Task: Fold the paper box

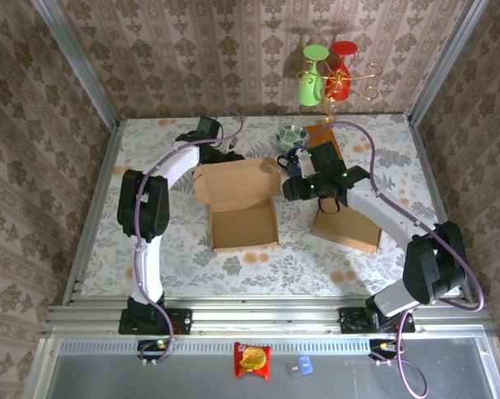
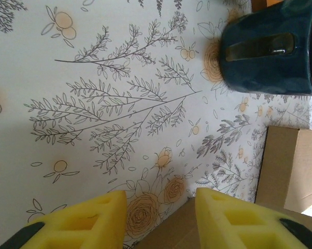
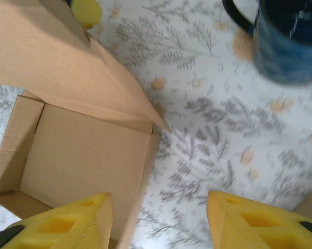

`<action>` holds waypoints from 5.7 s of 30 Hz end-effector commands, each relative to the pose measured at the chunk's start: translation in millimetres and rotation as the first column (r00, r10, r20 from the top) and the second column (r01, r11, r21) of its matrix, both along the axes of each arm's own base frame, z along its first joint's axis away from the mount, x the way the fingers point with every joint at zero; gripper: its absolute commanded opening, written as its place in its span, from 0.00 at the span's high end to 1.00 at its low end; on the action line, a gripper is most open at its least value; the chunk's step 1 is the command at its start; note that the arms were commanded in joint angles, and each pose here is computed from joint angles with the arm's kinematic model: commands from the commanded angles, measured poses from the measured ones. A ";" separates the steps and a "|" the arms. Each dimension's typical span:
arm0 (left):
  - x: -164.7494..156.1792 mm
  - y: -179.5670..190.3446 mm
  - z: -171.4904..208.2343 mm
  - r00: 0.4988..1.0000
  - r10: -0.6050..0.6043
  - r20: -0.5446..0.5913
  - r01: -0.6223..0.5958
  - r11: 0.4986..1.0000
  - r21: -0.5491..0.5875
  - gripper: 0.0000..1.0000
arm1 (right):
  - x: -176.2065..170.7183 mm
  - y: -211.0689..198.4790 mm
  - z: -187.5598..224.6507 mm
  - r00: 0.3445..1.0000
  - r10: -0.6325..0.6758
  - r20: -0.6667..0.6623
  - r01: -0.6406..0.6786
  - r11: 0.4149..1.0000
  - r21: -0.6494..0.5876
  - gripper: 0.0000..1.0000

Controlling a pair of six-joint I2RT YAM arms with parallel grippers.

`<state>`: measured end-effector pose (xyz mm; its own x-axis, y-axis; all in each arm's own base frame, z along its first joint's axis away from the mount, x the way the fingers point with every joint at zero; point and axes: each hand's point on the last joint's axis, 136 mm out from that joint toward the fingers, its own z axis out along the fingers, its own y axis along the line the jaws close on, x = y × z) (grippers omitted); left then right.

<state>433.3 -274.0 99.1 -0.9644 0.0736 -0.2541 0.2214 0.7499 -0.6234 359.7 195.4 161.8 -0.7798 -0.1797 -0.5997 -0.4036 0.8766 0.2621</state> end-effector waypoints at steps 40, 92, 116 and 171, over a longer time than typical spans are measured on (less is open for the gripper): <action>18.2 49.8 35.9 0.985 0.120 0.126 -0.137 0.981 0.139 0.51 | 37.8 49.1 -0.5 0.862 0.473 0.184 -0.448 0.879 -0.163 1.00; -136.7 130.2 100.8 0.826 -0.181 0.534 0.051 0.967 0.249 0.41 | 29.8 37.2 -12.4 0.855 0.501 0.135 -0.486 0.864 -0.128 1.00; -107.7 104.7 67.6 0.849 -0.287 0.444 0.153 0.937 0.314 0.80 | 32.1 38.5 -9.0 0.863 0.486 0.137 -0.476 0.873 -0.104 1.00; -35.9 84.0 92.2 0.471 0.294 0.832 -0.162 0.956 -0.246 1.00 | 81.5 91.7 21.7 0.763 -0.375 0.527 0.178 0.905 0.386 1.00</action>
<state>406.9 -168.1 151.2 -0.3707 -0.1565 -0.9155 0.3850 0.8711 -0.3048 451.8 261.2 152.6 -0.3387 0.1862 -0.9223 -0.2323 0.9333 0.2737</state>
